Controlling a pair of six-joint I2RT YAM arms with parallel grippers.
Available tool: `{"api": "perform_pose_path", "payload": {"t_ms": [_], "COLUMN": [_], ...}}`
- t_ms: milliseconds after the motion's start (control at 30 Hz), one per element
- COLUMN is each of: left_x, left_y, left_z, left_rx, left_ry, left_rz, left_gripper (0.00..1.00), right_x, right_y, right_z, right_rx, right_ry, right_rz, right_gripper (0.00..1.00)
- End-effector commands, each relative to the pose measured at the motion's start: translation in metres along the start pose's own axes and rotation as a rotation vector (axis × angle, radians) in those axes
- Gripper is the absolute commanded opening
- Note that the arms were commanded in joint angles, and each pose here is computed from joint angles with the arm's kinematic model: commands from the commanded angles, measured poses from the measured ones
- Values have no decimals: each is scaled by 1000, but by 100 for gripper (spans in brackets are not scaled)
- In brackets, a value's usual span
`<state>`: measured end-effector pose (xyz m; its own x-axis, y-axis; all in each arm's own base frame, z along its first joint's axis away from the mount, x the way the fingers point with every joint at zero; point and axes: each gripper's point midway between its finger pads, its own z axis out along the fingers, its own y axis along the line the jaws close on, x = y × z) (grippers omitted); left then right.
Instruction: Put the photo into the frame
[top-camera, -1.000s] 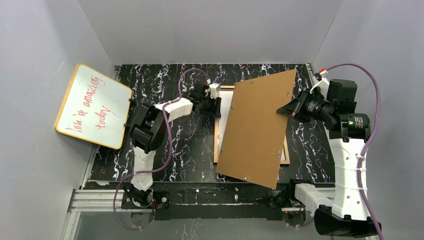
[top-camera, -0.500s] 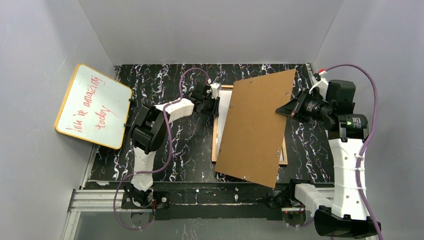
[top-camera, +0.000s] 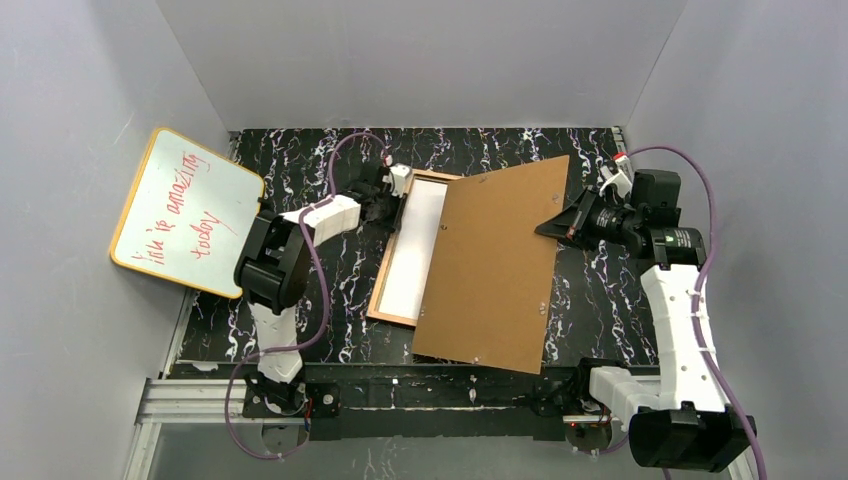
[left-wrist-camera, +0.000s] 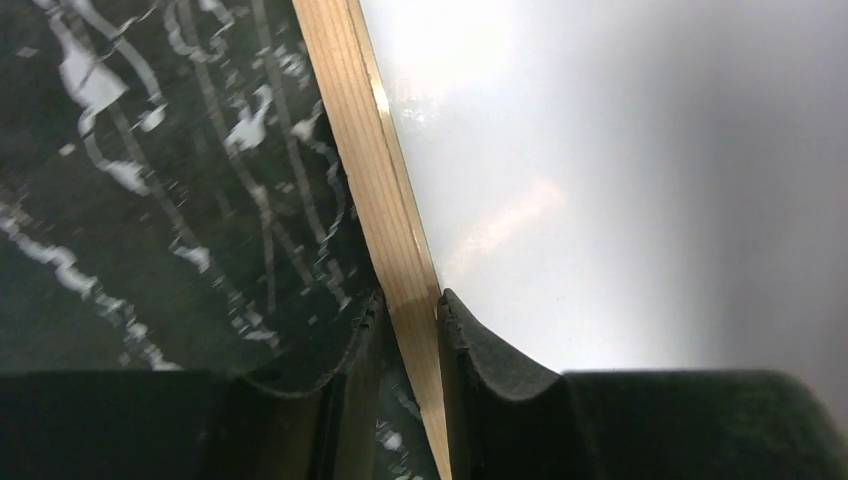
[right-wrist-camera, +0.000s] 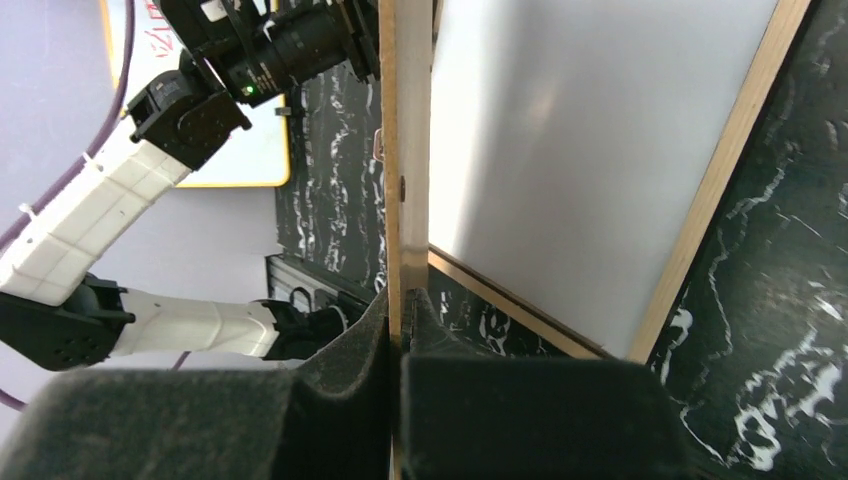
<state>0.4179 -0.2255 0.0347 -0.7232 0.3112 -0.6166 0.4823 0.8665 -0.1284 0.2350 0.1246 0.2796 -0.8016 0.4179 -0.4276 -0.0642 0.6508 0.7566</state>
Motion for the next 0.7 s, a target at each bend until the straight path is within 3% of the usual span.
{"api": "perform_pose_path", "payload": {"t_ms": [0,167,267,367,500,567,667], "left_x": [-14,-14,-16,-23,-39,-47,-51], "left_y": [22,46,44,39,36,38,49], "left_z": [-38,-52,-63,-79,-107,-121,-136], "left_rx": [-42,-53,-31,0,49,64,49], "left_ry": [-51,-66,-83,-111,-144,-160,-172], "left_rz": [64,15,5,2,-26,-29,-30], "left_gripper": [22,21,29,56,82,89,91], "right_x": [-14,-11,-7,-10,-17,-21,-24], "right_y": [32,27,22,13,5,3,-4], "right_z": [6,22,35,50,63,68,78], "right_rx": [-188,-270,-328,-362,-364,-365,-369], "right_ry": [-7,26,60,71,73,63,63], "right_rz": [0,67,118,159,194,190,207], "right_gripper": [1,1,1,1,1,1,1]}}
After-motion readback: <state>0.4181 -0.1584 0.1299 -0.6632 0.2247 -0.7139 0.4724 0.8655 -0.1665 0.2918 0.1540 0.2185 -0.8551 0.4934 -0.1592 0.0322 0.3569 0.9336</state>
